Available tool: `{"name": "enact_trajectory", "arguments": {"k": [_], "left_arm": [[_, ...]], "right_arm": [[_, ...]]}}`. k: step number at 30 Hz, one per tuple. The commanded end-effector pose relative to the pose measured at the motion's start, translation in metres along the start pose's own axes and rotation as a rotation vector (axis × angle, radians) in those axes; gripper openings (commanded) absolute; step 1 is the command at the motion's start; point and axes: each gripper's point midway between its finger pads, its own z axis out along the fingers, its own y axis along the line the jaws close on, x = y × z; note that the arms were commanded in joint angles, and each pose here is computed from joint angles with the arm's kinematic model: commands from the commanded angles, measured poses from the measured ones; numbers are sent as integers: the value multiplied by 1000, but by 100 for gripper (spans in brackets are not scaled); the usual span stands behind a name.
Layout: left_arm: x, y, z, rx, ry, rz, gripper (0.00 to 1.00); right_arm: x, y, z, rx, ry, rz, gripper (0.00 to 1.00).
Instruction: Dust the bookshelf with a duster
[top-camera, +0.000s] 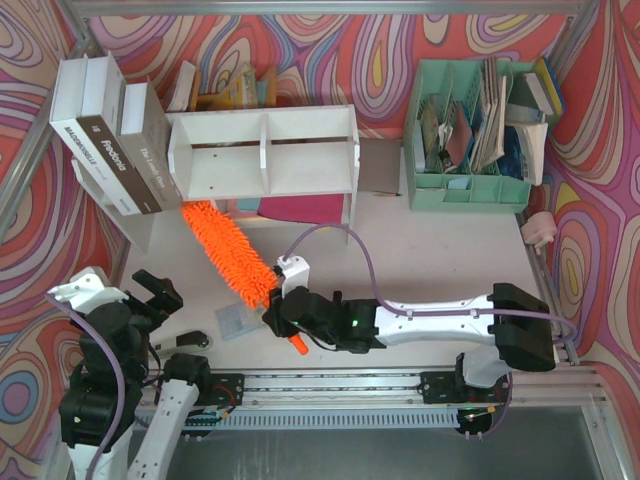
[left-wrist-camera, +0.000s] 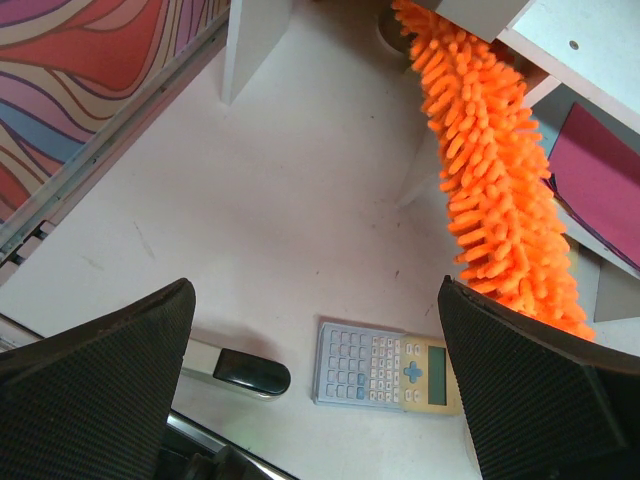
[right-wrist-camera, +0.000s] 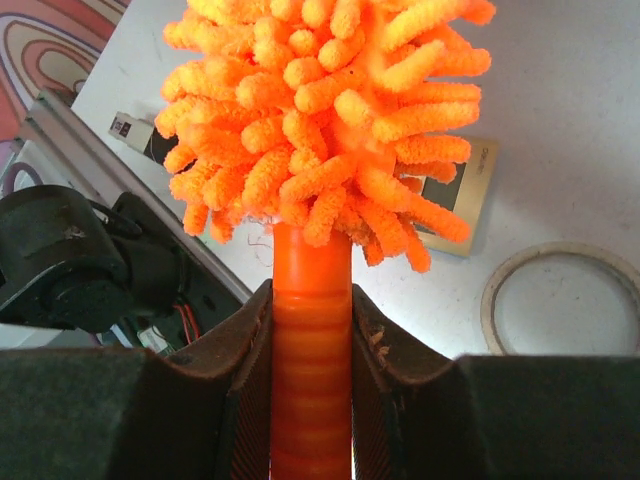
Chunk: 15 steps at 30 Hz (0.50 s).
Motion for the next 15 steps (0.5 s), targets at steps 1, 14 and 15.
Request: {"name": "enact_trajectory", "arguments": {"k": [1, 14, 15], "left_arm": [[0, -1, 4, -4, -1, 7, 98], [0, -1, 4, -3, -4, 6, 98], [0, -1, 4, -4, -5, 5, 98]], "right_arm": [[-19, 0, -10, 54, -89, 99, 0], [-21, 77, -13, -98, -149, -66, 0], [-22, 70, -16, -67, -155, -53, 0]]}}
